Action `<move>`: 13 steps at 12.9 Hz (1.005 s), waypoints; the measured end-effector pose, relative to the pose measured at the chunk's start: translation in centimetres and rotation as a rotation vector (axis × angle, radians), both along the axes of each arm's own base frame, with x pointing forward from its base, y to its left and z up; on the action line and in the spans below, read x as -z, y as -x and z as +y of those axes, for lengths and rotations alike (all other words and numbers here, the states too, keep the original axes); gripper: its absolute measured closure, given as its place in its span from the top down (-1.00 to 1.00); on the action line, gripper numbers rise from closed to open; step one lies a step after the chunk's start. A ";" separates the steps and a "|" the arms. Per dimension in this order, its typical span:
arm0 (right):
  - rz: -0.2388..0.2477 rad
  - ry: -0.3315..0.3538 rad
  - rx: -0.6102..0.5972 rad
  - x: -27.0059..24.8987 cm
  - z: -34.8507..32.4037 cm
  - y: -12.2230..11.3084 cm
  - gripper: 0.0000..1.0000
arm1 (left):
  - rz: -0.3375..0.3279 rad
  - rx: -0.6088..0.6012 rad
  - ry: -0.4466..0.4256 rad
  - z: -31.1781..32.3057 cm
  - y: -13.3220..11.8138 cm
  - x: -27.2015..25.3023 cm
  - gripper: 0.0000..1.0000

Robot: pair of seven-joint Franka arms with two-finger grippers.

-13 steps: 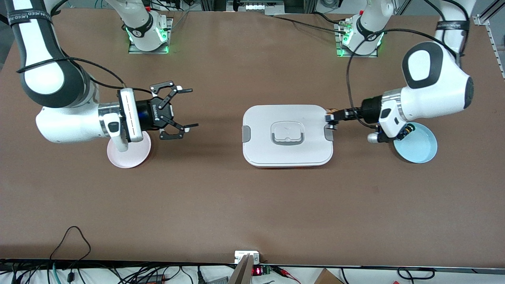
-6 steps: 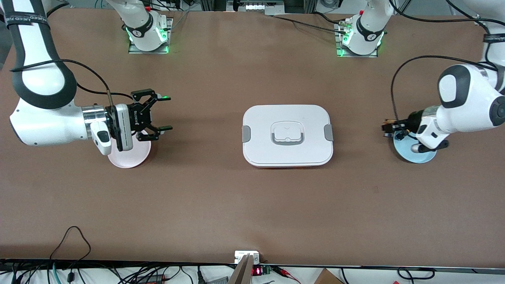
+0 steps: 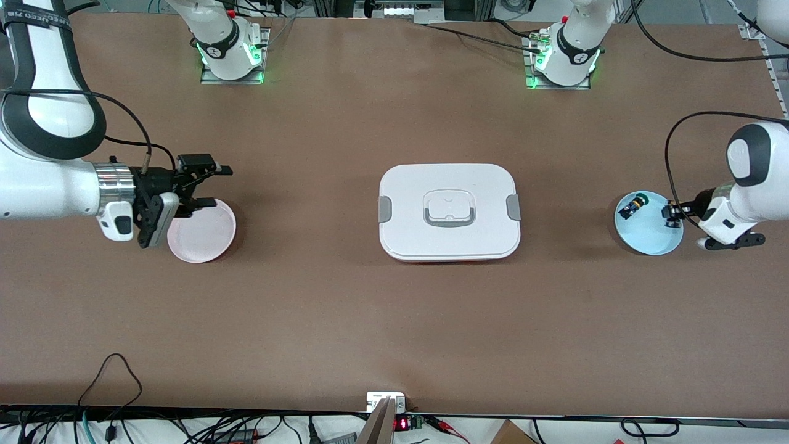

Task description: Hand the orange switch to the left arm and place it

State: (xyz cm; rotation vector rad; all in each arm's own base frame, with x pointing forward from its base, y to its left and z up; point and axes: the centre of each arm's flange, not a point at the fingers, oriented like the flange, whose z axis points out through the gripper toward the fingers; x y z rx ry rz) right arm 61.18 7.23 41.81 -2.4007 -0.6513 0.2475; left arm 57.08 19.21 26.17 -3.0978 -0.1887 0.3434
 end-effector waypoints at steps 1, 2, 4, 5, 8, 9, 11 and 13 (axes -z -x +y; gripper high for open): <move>0.038 0.076 0.055 0.0 -0.4 0.0 1.00 | -0.003 0.005 0.007 0.8 -0.1 1.4 -0.14; 0.074 0.157 0.114 0.0 -0.8 0.1 1.00 | 0.005 0.006 0.014 1.3 -0.1 2.6 -0.14; 0.128 0.329 0.232 0.0 -1.4 0.2 1.00 | 0.023 0.007 0.026 1.5 -0.1 4.3 -0.14; 0.132 0.408 0.272 -0.3 -1.7 0.2 1.00 | 0.029 0.008 0.032 1.3 -0.1 4.9 -0.14; 0.120 0.616 0.338 -2.2 -2.4 0.6 1.00 | 0.034 0.022 0.030 1.3 0.0 6.3 -0.14; 0.109 0.685 0.349 -3.1 -2.4 0.8 1.00 | 0.032 0.023 0.031 1.4 0.0 6.7 -0.14; 0.062 0.801 0.355 -5.4 -2.1 0.9 1.00 | 0.015 0.026 0.031 1.5 -0.2 7.4 -0.14; 0.001 0.827 0.390 -8.6 -2.8 0.7 1.00 | 0.008 0.028 0.030 1.7 -0.2 7.5 0.00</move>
